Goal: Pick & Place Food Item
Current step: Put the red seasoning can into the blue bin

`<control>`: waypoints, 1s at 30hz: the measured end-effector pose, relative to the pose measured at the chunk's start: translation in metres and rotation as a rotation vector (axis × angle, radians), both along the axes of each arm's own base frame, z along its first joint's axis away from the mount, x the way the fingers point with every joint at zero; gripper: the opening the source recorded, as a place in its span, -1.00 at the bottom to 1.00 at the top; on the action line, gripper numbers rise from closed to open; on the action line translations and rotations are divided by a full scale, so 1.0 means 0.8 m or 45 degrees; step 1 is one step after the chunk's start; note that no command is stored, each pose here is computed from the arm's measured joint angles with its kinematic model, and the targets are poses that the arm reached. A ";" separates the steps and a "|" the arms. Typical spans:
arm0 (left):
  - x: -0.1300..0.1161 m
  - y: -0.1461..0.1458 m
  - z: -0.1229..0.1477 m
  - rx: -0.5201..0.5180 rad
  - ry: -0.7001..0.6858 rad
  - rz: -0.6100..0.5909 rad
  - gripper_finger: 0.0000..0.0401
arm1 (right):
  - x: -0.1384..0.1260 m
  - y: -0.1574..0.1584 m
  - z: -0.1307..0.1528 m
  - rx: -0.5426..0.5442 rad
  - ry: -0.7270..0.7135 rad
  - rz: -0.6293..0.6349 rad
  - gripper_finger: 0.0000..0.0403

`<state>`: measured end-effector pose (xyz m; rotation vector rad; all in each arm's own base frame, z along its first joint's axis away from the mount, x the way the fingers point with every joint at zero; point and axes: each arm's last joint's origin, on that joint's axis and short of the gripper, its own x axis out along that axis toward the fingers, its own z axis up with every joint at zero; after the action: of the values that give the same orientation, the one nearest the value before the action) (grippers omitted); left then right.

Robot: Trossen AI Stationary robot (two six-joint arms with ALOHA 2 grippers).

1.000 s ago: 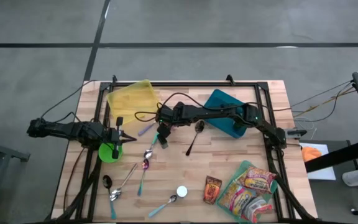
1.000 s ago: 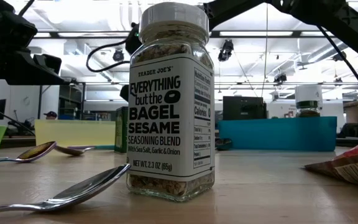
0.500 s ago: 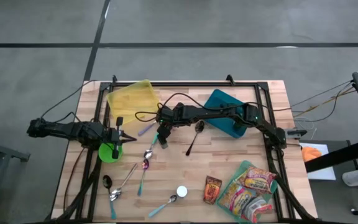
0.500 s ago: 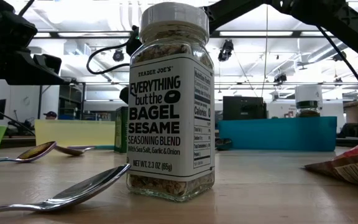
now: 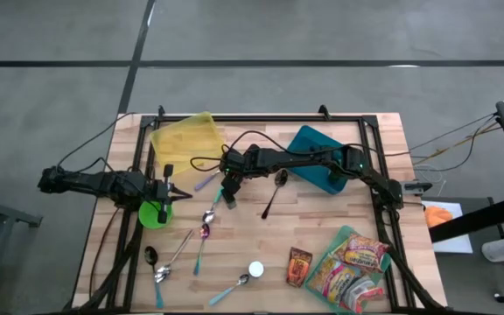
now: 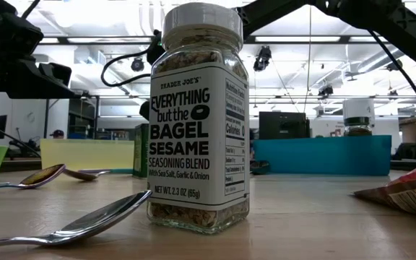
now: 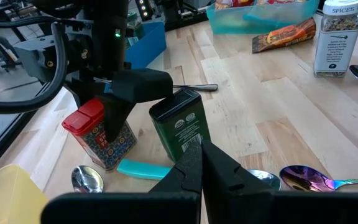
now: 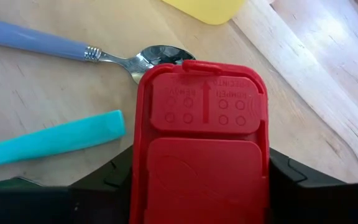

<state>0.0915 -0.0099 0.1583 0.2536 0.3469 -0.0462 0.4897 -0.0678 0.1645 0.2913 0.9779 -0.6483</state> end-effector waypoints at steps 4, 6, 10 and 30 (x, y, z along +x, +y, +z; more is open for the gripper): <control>0.000 0.000 0.000 0.000 0.000 0.000 -1.00 | 0.000 0.000 0.000 0.000 0.000 0.001 -0.01; 0.000 0.000 0.000 0.000 0.001 0.000 -1.00 | 0.000 0.000 0.000 0.000 0.001 0.001 -0.01; 0.000 0.000 0.000 0.000 0.000 0.000 -1.00 | 0.000 0.000 0.000 -0.001 0.003 0.002 0.01; 0.000 0.000 0.000 0.000 0.000 0.000 -1.00 | -0.007 0.001 0.030 -0.039 -0.015 0.038 0.04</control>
<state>0.0915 -0.0099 0.1583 0.2536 0.3469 -0.0461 0.4838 -0.0672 0.1882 0.2530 0.9583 -0.6331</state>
